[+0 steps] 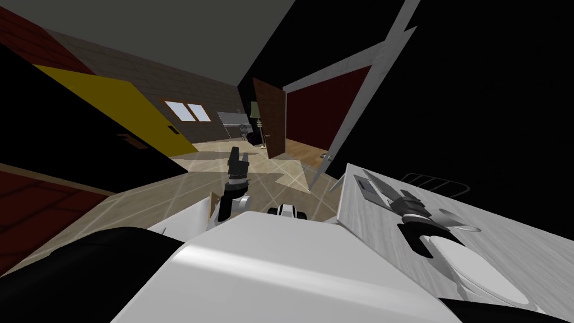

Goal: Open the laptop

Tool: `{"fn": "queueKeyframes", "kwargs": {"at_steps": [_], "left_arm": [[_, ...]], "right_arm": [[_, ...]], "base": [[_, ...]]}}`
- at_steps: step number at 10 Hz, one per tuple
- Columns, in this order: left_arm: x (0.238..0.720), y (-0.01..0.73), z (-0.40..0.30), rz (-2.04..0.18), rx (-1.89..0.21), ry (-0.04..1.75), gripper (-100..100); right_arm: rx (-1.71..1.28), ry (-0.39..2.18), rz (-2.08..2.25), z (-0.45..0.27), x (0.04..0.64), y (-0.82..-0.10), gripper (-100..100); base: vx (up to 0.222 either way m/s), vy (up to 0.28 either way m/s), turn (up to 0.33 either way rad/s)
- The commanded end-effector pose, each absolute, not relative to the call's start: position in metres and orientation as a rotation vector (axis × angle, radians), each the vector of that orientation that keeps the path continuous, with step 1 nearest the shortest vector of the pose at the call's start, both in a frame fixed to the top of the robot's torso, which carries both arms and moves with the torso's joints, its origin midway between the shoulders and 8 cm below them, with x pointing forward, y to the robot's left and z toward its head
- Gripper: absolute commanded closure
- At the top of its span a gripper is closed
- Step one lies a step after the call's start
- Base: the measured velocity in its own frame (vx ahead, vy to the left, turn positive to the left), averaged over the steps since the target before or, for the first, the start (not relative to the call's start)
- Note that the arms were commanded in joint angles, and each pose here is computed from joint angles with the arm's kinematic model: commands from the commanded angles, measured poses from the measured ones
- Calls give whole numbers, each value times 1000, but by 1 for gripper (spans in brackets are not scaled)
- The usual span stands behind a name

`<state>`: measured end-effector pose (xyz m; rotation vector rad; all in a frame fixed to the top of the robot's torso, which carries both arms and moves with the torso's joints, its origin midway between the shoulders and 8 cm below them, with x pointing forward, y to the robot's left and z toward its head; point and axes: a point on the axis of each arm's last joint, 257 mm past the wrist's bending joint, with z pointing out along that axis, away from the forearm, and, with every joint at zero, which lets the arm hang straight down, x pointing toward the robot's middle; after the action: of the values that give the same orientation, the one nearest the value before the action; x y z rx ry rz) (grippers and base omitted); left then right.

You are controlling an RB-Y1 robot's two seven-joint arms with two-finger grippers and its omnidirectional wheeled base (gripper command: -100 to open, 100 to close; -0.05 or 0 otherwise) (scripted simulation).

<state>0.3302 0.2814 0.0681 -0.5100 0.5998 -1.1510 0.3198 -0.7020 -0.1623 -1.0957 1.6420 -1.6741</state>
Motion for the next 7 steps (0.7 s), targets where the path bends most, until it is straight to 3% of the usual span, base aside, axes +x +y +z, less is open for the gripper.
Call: {"fn": "queueKeyframes", "kwargs": {"at_steps": [1,5,6,7], "left_arm": [[330,281,68,-1151,-510,600,0],[330,281,68,-1151,-510,600,0],[330,281,68,-1151,-510,600,0],[330,281,68,-1151,-510,600,0]], "right_arm": [[-1103,1630,-1662,-143,317,-714,-100],[-1112,1625,-1653,-133,316,-721,-100],[-1112,1627,-1651,-134,315,-721,0],[-1113,1629,-1648,-135,315,-721,0]], "base": [[40,74,-58],[31,43,-30],[3,6,3],[0,0,0]]}}
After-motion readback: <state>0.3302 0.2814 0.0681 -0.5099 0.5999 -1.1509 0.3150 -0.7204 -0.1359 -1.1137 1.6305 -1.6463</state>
